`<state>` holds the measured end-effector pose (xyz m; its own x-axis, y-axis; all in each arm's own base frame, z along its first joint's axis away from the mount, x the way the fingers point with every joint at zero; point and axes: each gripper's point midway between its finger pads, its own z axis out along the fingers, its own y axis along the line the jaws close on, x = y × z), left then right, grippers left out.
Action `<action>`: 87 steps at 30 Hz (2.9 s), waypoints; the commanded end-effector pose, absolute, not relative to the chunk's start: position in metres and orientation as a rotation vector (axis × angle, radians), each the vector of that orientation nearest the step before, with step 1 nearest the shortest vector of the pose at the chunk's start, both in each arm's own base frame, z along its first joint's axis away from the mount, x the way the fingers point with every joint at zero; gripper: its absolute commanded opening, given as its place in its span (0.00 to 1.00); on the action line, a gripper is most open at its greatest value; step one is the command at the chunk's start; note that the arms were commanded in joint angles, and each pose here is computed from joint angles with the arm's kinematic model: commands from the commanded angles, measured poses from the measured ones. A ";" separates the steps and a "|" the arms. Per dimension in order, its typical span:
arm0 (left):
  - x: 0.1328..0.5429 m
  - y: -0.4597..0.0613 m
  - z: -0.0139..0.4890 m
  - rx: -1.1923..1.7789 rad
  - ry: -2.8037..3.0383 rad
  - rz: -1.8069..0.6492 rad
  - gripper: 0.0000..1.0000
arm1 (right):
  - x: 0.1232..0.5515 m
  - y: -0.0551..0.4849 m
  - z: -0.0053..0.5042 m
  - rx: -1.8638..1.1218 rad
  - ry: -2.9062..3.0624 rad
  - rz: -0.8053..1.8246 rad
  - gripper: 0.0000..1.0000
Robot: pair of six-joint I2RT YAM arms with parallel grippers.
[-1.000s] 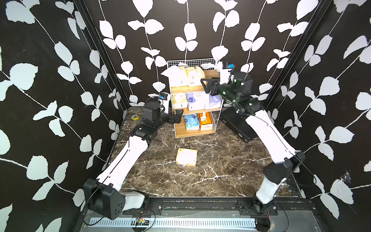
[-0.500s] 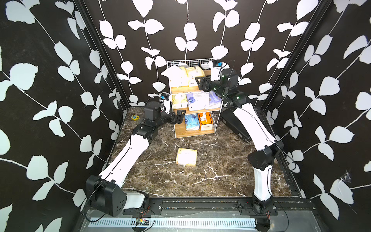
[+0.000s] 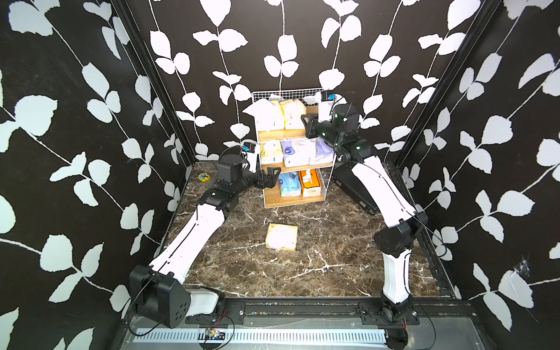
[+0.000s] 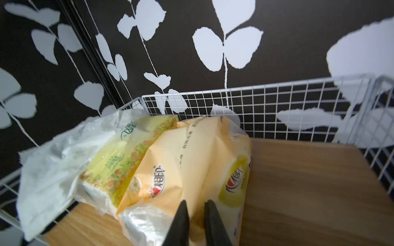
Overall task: Remove the tissue boxes from the shelf
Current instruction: Pick up a box of tissues from the shelf, then place the box of tissues at the center of the board, then move the box of tissues to the center of the board.
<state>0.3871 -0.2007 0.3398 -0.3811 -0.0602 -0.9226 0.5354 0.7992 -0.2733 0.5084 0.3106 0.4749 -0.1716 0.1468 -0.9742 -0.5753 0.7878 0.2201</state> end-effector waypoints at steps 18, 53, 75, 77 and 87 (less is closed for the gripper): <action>0.376 -0.165 0.358 0.209 1.755 -0.563 0.99 | 0.396 0.257 0.558 -0.335 1.476 0.745 0.00; 0.260 -0.158 0.199 -0.002 1.983 -0.642 0.98 | 0.235 0.194 0.122 -0.407 2.085 0.705 0.00; 0.245 -0.167 0.132 -0.004 2.121 -0.658 0.99 | 0.244 0.179 0.158 -0.270 2.134 0.632 0.66; 0.244 -0.167 0.126 -0.013 2.132 -0.662 0.99 | 0.249 0.189 0.155 -0.292 2.180 0.644 0.65; 0.240 -0.163 0.118 -0.022 2.179 -0.633 0.99 | 0.281 0.222 0.117 -0.355 2.345 0.572 0.65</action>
<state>0.2431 -0.1644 0.1177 -0.6422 -0.2222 -0.7336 0.2025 0.8738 -0.4420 0.2703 0.2042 0.0987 -0.7539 -0.1021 -0.6490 -0.3633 0.8879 0.2823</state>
